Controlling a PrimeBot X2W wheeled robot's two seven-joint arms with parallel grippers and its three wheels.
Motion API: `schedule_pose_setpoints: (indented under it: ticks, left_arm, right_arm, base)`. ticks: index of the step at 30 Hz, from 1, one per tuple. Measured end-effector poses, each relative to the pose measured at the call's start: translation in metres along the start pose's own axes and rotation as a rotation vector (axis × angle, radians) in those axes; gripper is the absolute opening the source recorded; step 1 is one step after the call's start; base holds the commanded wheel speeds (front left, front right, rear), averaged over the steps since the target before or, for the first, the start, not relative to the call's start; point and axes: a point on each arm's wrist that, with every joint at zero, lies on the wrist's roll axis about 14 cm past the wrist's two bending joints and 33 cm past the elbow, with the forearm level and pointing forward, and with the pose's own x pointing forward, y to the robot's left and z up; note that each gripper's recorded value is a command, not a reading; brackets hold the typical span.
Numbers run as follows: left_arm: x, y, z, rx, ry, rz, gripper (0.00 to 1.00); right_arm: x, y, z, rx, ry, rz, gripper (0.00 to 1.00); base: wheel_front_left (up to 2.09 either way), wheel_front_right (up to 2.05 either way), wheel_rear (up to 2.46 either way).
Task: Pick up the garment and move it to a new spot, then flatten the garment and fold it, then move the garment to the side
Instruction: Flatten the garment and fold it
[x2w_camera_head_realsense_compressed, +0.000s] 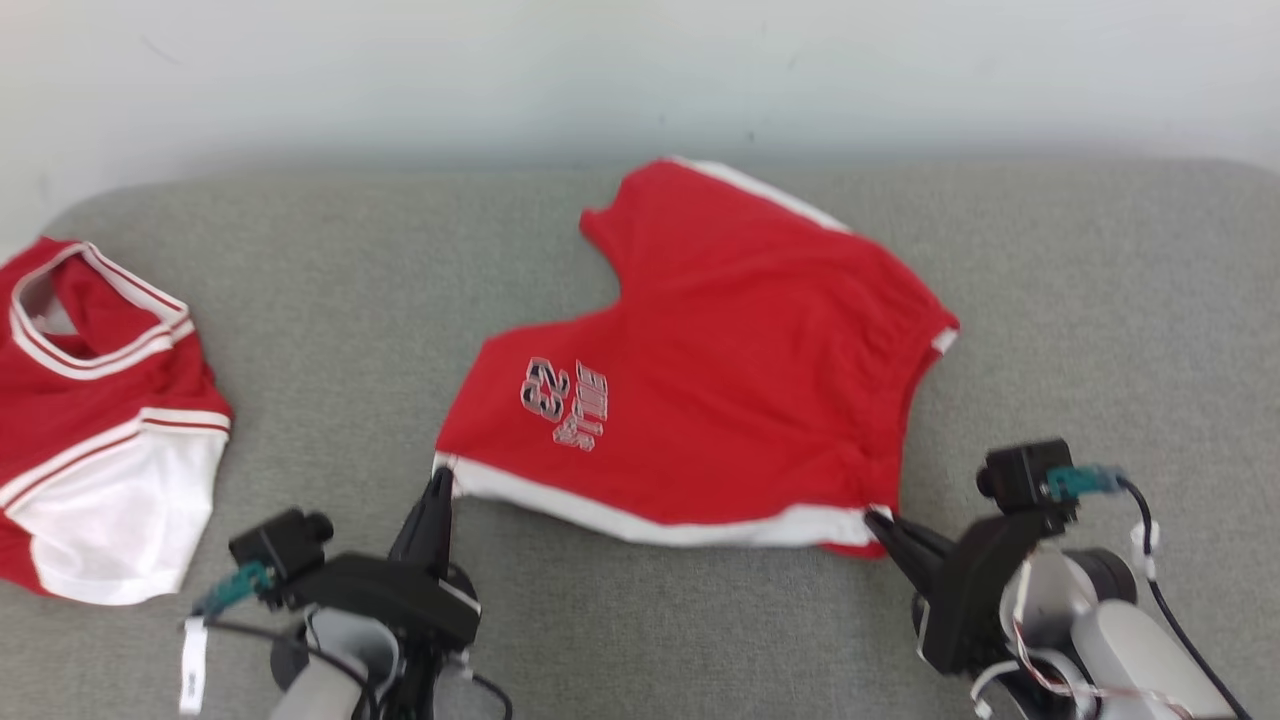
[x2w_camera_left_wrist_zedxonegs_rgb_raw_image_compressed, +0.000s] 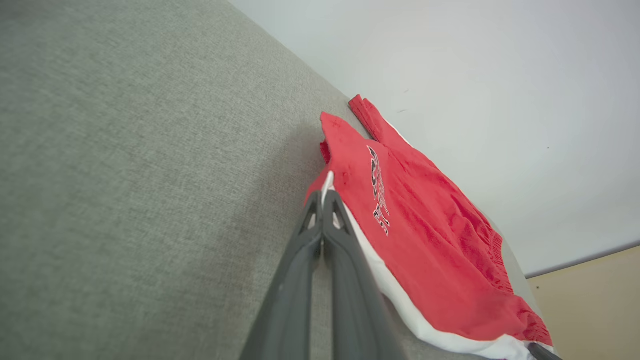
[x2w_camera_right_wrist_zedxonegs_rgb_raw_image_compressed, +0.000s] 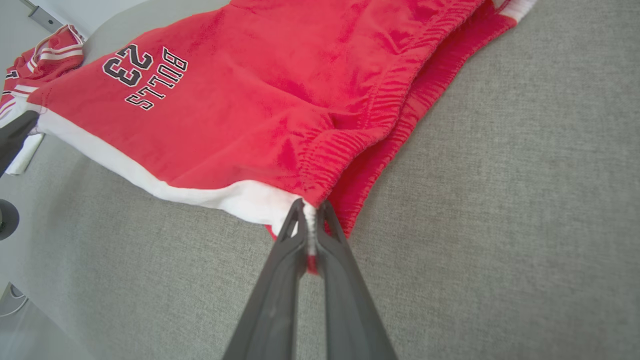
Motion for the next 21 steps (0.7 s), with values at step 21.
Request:
schedule_pose_setpoints:
  ticks: [21]
  left_arm:
    - [-0.095,0.003,-0.042,-0.156,-0.025,0.038,0.0]
  right_arm:
    - [-0.059,0.015,-0.034,-0.169,0.052,0.014,0.0]
  base:
    - [0.0,0.0,0.0]
